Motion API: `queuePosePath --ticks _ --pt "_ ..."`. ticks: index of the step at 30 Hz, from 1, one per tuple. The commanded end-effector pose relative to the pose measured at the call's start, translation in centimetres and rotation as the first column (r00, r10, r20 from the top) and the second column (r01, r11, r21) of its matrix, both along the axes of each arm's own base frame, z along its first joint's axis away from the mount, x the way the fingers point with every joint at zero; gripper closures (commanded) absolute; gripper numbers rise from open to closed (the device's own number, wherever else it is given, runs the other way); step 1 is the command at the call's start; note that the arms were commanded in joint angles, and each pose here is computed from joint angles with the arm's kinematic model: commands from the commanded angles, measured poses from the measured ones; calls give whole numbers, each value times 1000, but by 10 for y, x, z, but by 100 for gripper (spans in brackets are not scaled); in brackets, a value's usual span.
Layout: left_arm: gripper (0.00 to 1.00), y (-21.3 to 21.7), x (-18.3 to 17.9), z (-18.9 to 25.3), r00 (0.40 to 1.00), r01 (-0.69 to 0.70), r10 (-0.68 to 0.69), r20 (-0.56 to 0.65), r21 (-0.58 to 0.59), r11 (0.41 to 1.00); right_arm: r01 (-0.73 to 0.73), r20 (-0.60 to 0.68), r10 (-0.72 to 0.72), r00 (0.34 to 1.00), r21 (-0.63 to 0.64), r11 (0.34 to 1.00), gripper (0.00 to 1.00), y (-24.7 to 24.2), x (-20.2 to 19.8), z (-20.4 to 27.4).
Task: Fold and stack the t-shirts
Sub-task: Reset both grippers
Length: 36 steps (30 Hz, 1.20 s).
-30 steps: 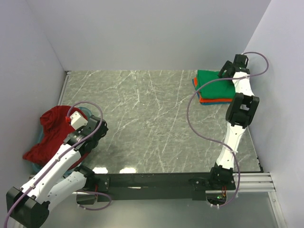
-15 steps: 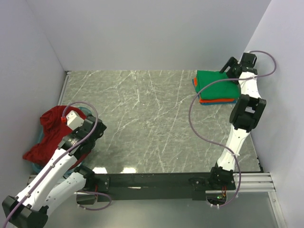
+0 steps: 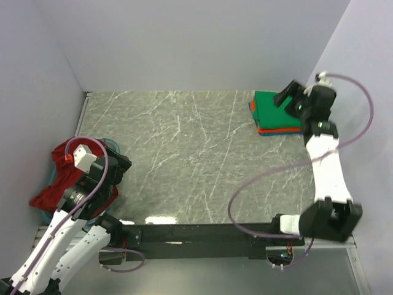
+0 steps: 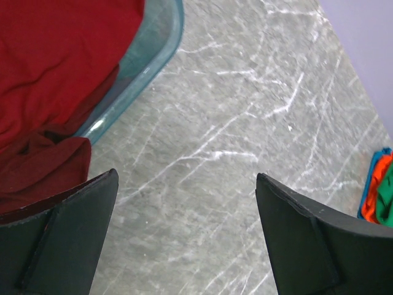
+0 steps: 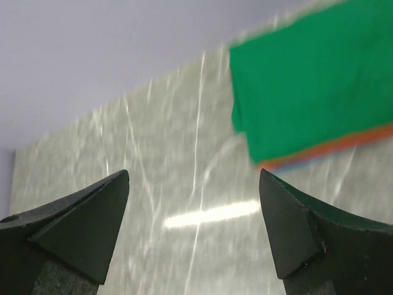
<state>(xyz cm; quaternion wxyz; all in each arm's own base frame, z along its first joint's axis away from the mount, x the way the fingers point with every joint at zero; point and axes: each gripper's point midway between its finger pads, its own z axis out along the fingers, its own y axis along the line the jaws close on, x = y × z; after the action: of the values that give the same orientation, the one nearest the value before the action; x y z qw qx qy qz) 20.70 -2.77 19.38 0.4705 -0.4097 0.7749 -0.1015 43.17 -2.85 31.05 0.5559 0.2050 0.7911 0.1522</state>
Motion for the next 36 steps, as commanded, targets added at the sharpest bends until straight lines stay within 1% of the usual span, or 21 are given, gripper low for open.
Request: queuePosePath --ticks 1,2,3,4,5,6,7,8,9,10,11,12,14,15,18,19,21,24,29,31,36 --pt "1 -10 3 9 998 60 -59 35 -22 998 0 -15 0 1000 11 1000 8 22 -40 -23" --pt "0 -12 4 8 997 70 -69 32 -20 997 -23 -1 23 1000 17 1000 8 37 -60 -19" --pt "1 -13 4 6 997 76 -75 27 -20 997 -21 -52 23 998 28 999 8 43 -73 -46" --pt "1 -14 4 6 996 80 -80 26 -21 997 -26 -63 28 998 34 999 7 49 -82 -55" --pt "1 -14 4 5 996 82 -81 20 -22 996 -40 -35 42 999 44 998 7 56 -97 -51" --pt "0 -15 3 5 996 83 -83 15 -21 996 -36 -78 41 996 59 998 7 58 -109 -75" --pt "1 -15 3 4 996 86 -86 11 -18 996 -29 -79 35 996 71 997 7 58 -117 -82" --pt "1 -15 3 2 996 84 -84 8 -19 996 -26 -40 29 999 84 996 7 59 -127 -78" --pt "0 -15 3 2 997 83 -82 11 -23 996 -17 -72 24 997 91 996 7 59 -136 -103" --pt "1 -15 3 -1 996 85 -85 8 -23 996 -18 -55 23 998 89 996 7 59 -140 -110" --pt "0 -17 5 -1 996 87 -86 16 -30 996 -12 3 12 1000 76 997 7 56 -145 -104" --pt "1 -19 5 -5 995 96 -95 12 -34 995 -2 -26 4 1000 80 997 7 56 -152 -124" --pt "0 -22 7 -6 994 107 -106 18 -43 993 -12 5 11 1000 67 998 7 56 -161 -127" --pt "1 -24 6 -8 993 116 -115 10 -49 992 -2 -15 3 1000 63 998 7 55 -166 -141" --pt "1 -26 4 -11 993 118 -119 -12 -57 991 14 -27 -13 1000 45 999 7 51 -177 -156" --pt "1 -24 3 -12 994 111 -112 -20 -53 992 9 -19 -8 1000 30 1000 7 50 -180 -157" --pt "1 -20 1 -9 995 93 -94 -20 -50 994 25 -31 -24 999 60 998 7 51 -184 -161" --pt "1 -14 -4 -7 998 68 -68 -10 -52 996 -9 23 8 1000 67 998 6 56 -187 -146" --pt "1 -12 -7 -4 998 52 -50 29 -84 995 118 40 -120 992 58 991 6 35 -192 -142" --pt "0 -11 -8 -1 998 56 -52 46 -83 995 145 47 -147 988 49 988 6 30 -194 -138" --pt "0 -4 -9 2 999 23 -21 36 -69 997 128 87 -132 987 45 991 6 32 -193 -129"
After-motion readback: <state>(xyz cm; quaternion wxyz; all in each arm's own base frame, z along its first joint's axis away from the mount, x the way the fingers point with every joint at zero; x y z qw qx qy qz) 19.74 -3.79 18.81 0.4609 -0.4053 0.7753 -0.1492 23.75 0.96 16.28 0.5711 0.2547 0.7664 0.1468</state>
